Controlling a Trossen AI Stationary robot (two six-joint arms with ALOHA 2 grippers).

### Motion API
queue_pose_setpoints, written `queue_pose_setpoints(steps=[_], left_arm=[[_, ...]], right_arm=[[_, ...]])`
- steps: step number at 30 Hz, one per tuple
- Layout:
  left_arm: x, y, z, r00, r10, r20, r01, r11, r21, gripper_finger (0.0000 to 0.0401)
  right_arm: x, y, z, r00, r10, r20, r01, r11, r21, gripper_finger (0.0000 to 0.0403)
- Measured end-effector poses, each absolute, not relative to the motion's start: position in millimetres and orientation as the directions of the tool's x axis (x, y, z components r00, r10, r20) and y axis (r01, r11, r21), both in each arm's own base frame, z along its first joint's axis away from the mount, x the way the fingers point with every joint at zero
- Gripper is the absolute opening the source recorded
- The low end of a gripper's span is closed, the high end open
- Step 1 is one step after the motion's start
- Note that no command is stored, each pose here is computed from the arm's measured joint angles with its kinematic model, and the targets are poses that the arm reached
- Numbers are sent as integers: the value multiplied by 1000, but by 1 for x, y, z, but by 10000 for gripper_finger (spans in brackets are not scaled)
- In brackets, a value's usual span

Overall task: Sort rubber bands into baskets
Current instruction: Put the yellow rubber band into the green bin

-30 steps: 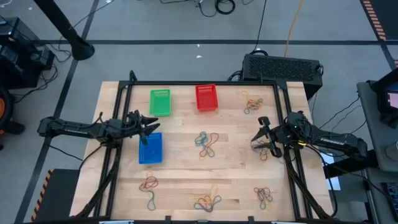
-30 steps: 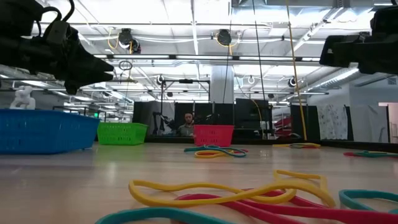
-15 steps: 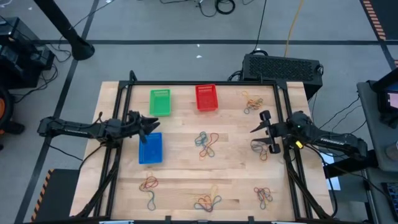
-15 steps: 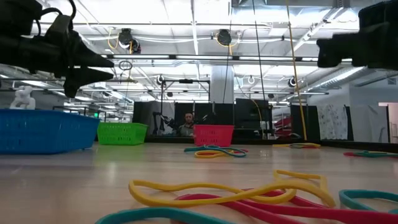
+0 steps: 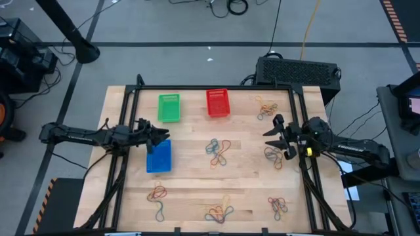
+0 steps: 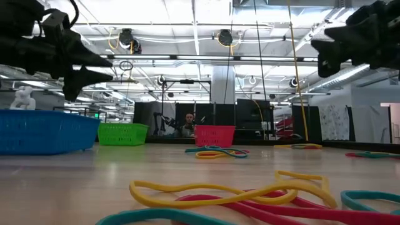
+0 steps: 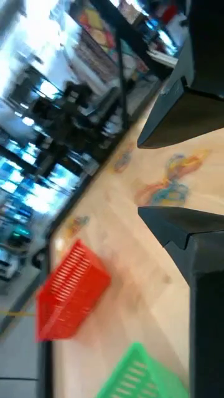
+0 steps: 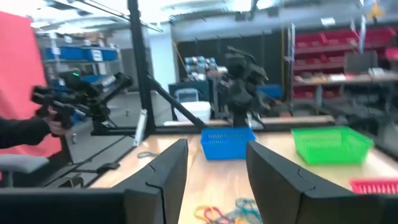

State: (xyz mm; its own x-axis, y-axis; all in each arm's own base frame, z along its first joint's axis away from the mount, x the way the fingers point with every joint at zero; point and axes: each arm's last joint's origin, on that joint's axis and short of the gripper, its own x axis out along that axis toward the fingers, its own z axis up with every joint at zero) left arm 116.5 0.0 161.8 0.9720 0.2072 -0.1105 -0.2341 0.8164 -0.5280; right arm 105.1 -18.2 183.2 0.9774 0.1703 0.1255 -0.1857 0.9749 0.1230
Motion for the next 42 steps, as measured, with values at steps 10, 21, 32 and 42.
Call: queue_pose_setpoints(steps=[10, 21, 32, 42], left_arm=[[137, -19, 206, 985, 70, -155, -133, 882, -452, 146], [182, -67, 242, 964, -20, -267, -84, 923, -375, 132], [216, -129, 266, 893, -70, -445, -68, 955, -287, 132], [224, -171, 272, 797, -117, -593, -61, 960, -272, 132]], right_arm=[[120, -16, 182, 977, 186, 104, -199, 970, 137, 155], [167, 11, 217, 948, 319, -12, -318, 946, 63, 155], [242, 71, 238, 851, 483, -207, -496, 868, -15, 155], [302, 110, 238, 776, 526, -348, -582, 810, -74, 155]])
